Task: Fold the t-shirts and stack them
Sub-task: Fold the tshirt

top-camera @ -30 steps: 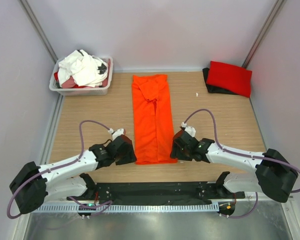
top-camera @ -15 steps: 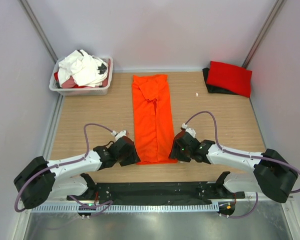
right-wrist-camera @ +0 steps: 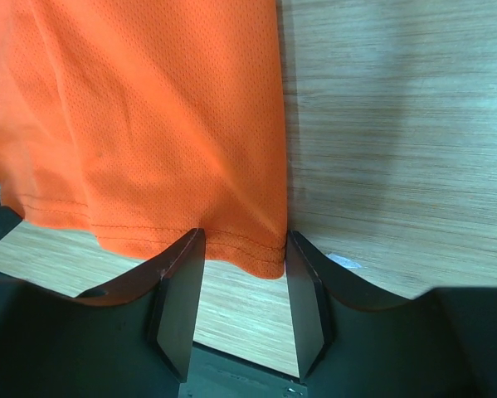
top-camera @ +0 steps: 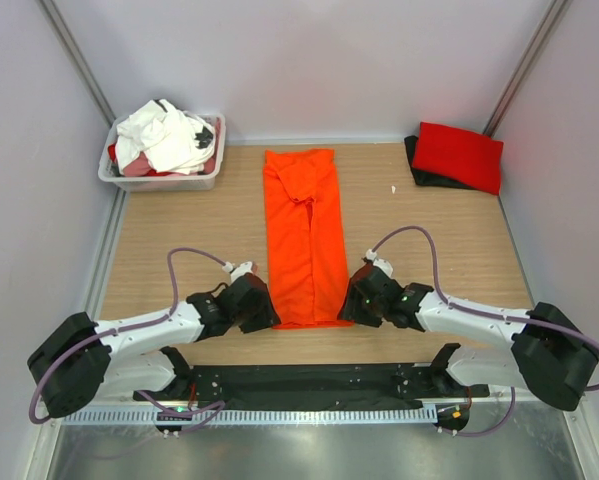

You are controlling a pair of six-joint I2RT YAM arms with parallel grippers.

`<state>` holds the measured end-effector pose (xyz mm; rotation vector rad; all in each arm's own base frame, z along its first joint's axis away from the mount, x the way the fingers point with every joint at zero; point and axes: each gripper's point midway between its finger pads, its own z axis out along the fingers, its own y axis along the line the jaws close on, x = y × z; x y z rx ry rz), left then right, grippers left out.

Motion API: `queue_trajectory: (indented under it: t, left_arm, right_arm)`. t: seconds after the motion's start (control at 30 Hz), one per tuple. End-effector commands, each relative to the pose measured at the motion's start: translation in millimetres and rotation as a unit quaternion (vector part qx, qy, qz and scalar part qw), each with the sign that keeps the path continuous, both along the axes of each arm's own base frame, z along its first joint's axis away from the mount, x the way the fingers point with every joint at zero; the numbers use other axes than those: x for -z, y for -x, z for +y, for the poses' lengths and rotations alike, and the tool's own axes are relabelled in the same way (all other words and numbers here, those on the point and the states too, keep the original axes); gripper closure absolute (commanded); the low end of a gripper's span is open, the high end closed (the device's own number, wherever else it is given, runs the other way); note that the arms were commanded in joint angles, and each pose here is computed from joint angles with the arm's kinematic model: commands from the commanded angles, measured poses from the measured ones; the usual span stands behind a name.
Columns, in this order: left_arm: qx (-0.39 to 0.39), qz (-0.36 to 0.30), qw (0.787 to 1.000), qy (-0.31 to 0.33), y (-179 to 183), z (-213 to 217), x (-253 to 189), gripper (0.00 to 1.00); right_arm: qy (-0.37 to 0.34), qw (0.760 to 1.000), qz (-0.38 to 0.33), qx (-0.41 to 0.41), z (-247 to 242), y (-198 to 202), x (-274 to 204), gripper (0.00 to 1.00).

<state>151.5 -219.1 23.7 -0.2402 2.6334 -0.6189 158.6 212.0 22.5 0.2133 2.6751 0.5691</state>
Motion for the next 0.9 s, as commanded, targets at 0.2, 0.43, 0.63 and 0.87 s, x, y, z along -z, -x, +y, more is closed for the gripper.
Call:
queue_trajectory:
  t: [0.2, 0.43, 0.63, 0.87]
  left_arm:
    - [0.001, 0.001, 1.000, -0.003, -0.3, -2.8, 6.9, 0.68]
    - [0.003, -0.001, 1.000, 0.000, -0.9, -4.0, 5.6, 0.73]
    - [0.002, -0.001, 1.000, -0.005, -1.3, -3.4, 8.1, 0.82]
    - [0.004, -0.001, 1.000, -0.003, -0.8, -4.3, 8.1, 0.82]
  right_arm:
    - [0.002, 1.000, 0.017, 0.004, -7.3, 11.1, 4.3, 0.52]
    - [-0.003, 1.000, 0.014, 0.013, -9.4, 11.7, -2.1, 0.52]
    - [0.003, 1.000, 0.015, 0.017, -12.7, 12.4, 3.1, 0.58]
    - [0.003, 1.000, 0.012, 0.016, -9.1, 8.1, 6.4, 0.58]
